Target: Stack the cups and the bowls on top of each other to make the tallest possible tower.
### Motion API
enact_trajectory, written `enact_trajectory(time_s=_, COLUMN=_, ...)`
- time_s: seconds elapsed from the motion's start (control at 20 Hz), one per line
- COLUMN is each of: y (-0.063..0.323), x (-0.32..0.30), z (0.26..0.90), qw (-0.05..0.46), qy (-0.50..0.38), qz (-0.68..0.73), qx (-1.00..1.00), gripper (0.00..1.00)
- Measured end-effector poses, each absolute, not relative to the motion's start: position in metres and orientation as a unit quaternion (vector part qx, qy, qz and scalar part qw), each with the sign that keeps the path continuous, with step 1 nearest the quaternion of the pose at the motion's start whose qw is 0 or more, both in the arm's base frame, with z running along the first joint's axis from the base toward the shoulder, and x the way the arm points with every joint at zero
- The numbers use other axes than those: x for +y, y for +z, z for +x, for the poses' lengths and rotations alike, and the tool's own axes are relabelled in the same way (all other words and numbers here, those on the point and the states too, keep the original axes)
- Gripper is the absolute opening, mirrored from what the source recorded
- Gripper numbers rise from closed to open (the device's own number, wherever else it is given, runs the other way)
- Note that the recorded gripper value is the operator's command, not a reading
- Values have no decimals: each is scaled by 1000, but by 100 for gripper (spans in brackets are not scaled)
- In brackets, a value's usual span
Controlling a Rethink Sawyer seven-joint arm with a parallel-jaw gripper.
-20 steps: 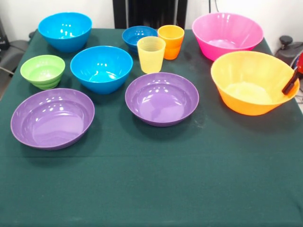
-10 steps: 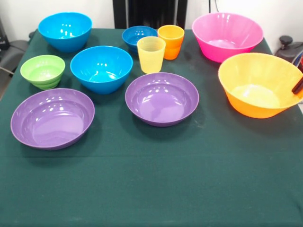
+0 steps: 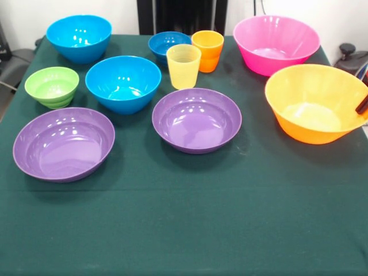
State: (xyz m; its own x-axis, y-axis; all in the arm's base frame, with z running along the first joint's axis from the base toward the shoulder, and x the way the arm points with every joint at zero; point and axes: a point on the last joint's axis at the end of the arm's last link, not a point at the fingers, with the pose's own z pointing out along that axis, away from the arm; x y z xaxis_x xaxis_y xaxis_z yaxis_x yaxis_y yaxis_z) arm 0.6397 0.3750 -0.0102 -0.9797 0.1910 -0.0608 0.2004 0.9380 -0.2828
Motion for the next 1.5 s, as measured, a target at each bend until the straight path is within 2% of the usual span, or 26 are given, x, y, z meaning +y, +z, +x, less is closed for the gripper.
enact_trajectory(time_s=0.45, y=-6, x=371, z=648, qw=12, qy=-129, qz=110, qx=985, gripper=0)
enact_trajectory(time_s=0.9, y=22, x=345, z=685, qw=15, qy=-91, qz=149, qx=985, gripper=0)
enact_trajectory(time_s=1.5, y=55, x=321, z=735, qw=-51, qy=43, qz=223, qx=973, gripper=0)
